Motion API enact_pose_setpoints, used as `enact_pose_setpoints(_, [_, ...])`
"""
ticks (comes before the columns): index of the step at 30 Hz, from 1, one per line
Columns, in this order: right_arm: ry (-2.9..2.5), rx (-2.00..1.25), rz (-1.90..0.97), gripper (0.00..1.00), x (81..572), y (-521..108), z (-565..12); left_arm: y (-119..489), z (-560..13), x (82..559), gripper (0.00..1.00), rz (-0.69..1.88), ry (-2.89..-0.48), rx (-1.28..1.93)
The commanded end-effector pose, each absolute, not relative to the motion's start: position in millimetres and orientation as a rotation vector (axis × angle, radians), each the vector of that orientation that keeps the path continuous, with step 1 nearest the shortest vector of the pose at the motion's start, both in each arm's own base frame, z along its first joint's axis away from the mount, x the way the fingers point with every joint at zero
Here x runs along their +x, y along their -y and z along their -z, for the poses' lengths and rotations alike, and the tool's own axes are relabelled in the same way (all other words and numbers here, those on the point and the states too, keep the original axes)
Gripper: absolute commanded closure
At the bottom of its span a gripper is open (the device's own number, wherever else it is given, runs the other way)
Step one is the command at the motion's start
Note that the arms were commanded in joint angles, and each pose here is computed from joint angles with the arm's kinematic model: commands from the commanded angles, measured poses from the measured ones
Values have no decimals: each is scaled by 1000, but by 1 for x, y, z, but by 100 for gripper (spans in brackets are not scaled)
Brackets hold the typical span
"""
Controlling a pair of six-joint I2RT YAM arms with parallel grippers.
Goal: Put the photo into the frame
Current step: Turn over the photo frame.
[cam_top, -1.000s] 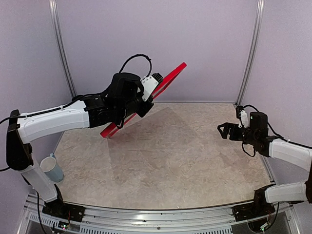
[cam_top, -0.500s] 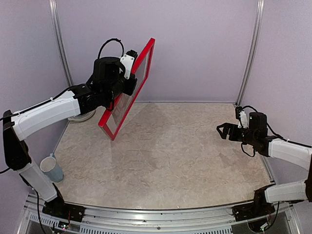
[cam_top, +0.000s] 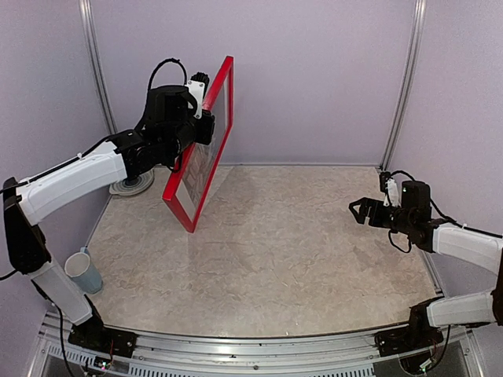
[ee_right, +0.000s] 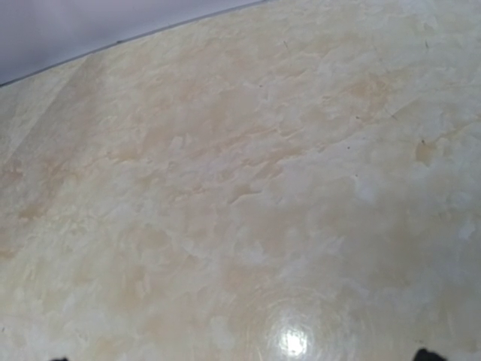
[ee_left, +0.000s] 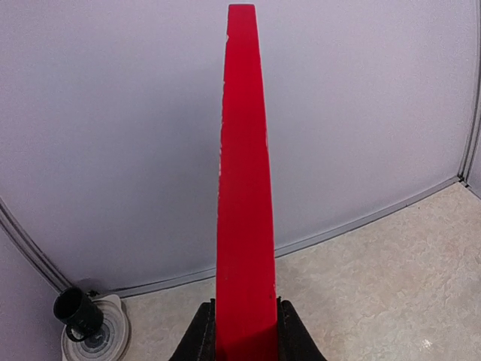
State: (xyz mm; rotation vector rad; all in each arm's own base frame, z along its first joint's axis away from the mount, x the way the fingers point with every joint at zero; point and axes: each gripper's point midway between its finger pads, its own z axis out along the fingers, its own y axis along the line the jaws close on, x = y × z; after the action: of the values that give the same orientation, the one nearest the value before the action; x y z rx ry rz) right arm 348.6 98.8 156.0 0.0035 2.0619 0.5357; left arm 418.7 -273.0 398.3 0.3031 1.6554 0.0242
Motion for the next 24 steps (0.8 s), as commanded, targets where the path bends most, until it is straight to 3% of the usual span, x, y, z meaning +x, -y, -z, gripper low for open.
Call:
enact_pose_setpoints(1, [-2049, 8, -559, 1, 353, -102, -162, 244, -500, 404, 100, 116, -1438, 77])
enact_pose_setpoints(12, [-2074, 15, -571, 1, 353, -104, -153, 207, -511, 419, 100, 312, -1446, -44])
enact_pose_setpoints(24, [-2093, 19, -609, 1, 356, -109, -147, 206, -500, 407, 100, 495, -1495, -75])
